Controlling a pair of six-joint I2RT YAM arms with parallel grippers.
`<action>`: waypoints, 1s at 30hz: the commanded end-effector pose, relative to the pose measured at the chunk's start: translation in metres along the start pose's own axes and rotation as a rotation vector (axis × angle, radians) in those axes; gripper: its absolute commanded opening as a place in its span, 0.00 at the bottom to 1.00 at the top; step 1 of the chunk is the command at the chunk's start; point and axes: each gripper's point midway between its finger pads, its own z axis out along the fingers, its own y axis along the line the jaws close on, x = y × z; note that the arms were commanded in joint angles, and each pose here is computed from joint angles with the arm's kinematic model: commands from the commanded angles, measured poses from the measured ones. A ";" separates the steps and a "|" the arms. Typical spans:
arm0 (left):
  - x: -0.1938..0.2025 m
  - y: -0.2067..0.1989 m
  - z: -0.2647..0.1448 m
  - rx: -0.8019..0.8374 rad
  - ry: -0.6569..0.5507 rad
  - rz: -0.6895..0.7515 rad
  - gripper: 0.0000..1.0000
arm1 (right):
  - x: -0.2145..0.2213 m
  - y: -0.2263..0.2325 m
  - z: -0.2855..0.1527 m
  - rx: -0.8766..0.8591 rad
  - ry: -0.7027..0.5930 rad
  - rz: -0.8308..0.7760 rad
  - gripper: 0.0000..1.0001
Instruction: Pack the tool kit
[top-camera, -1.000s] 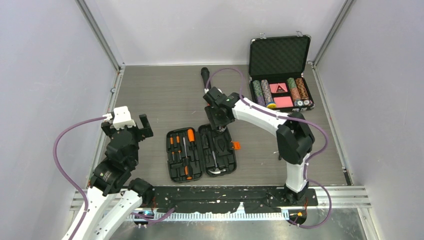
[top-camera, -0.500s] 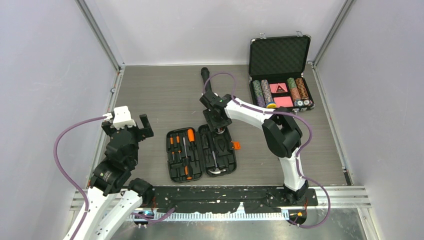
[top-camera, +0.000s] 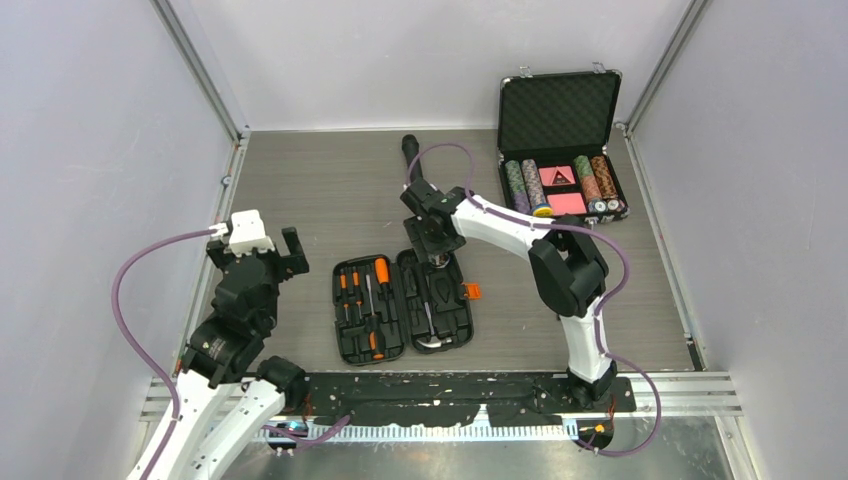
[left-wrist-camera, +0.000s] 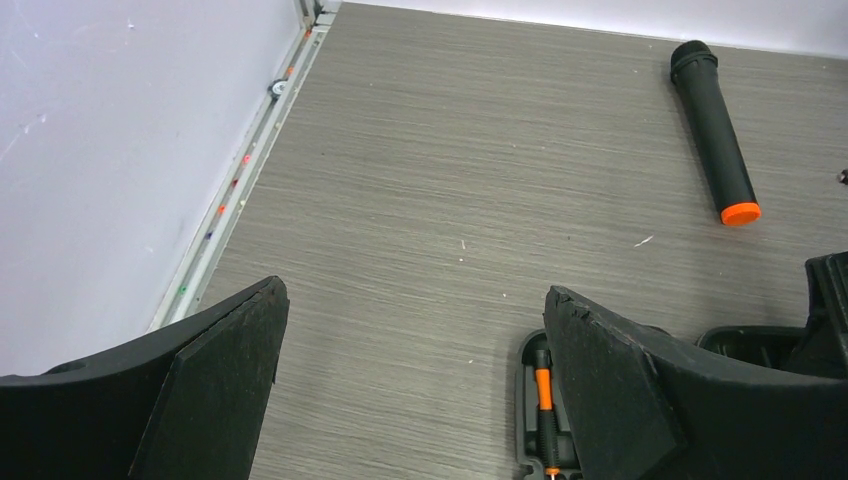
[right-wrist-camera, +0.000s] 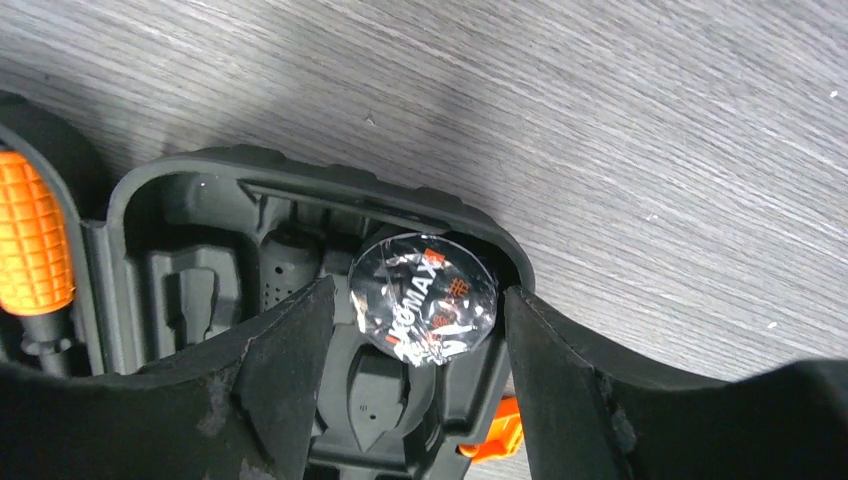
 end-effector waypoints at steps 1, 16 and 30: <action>-0.011 -0.005 0.003 0.012 -0.033 -0.039 1.00 | -0.028 -0.001 -0.041 -0.034 -0.121 0.011 0.69; 0.003 -0.084 0.002 0.319 0.216 -0.167 0.98 | -0.022 -0.032 -0.068 -0.174 -0.239 0.139 0.60; 0.067 -0.253 0.009 0.699 0.611 -0.290 0.77 | -0.018 -0.033 -0.040 -0.440 -0.333 0.278 0.60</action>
